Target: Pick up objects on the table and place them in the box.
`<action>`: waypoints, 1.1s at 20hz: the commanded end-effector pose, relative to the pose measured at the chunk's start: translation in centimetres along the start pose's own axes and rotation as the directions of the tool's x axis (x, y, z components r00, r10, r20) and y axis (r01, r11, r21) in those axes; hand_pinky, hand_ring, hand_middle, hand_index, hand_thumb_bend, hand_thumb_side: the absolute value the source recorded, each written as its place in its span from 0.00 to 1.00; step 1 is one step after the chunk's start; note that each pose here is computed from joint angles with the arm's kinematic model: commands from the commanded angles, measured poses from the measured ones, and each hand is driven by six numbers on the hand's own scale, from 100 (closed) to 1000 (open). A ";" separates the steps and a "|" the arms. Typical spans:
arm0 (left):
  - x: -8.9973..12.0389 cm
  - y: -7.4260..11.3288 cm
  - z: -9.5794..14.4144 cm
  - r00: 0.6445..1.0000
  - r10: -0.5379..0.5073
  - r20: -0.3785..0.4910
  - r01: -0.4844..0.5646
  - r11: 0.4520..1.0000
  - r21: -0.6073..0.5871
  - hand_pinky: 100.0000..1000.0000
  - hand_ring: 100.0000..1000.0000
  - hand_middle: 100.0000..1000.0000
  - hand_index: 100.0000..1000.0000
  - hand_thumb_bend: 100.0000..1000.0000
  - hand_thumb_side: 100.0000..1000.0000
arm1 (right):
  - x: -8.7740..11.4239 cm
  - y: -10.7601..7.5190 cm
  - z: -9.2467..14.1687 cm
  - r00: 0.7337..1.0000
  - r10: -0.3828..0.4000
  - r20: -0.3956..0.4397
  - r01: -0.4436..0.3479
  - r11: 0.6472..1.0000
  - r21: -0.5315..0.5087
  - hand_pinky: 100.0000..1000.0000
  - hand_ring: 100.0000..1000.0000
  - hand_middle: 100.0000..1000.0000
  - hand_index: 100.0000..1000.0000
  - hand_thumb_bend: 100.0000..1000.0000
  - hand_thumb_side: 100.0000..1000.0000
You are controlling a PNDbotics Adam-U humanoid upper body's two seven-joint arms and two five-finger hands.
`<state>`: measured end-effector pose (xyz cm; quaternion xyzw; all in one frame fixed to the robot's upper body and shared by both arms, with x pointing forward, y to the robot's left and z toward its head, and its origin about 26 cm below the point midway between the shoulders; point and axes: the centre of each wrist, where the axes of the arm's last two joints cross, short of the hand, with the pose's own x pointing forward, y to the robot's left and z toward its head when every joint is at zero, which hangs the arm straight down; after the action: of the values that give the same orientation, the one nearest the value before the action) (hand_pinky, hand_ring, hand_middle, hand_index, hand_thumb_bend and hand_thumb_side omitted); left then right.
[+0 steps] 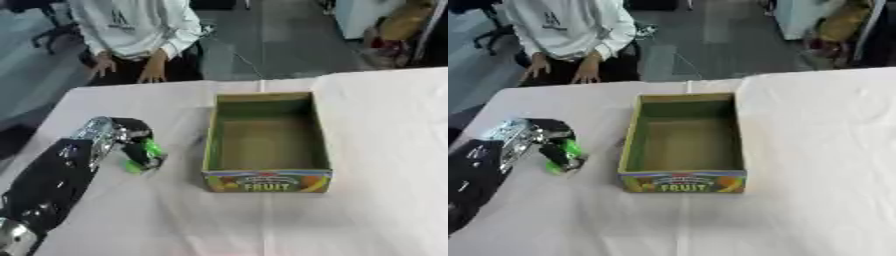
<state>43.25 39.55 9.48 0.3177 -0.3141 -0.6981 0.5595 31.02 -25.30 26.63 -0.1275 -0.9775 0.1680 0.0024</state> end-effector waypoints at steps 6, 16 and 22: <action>-1.6 4.1 2.9 1.000 0.003 0.027 -0.001 0.997 -0.071 0.00 0.00 0.00 0.30 0.00 0.69 | 0.2 -0.6 -0.3 1.000 0.017 0.017 -0.018 1.000 0.020 0.23 0.40 0.49 0.62 0.00 0.67; 1.4 8.0 3.9 0.968 -0.015 0.250 -0.045 0.971 0.235 0.00 0.00 0.00 0.28 0.00 0.61 | 0.2 -0.5 -0.3 1.000 0.017 0.017 -0.017 1.000 0.023 0.24 0.40 0.49 0.62 0.00 0.67; 4.4 10.5 3.7 0.930 -0.099 0.354 -0.037 0.933 0.358 0.00 0.00 0.00 0.25 0.00 0.57 | 0.2 -0.3 -0.5 1.000 0.004 0.023 -0.005 1.000 0.022 0.24 0.40 0.49 0.62 0.00 0.67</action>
<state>45.54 33.92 17.90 0.2708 -0.5130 -0.6902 0.4327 30.98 -25.40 26.42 -0.1287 -0.9760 0.1753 0.0062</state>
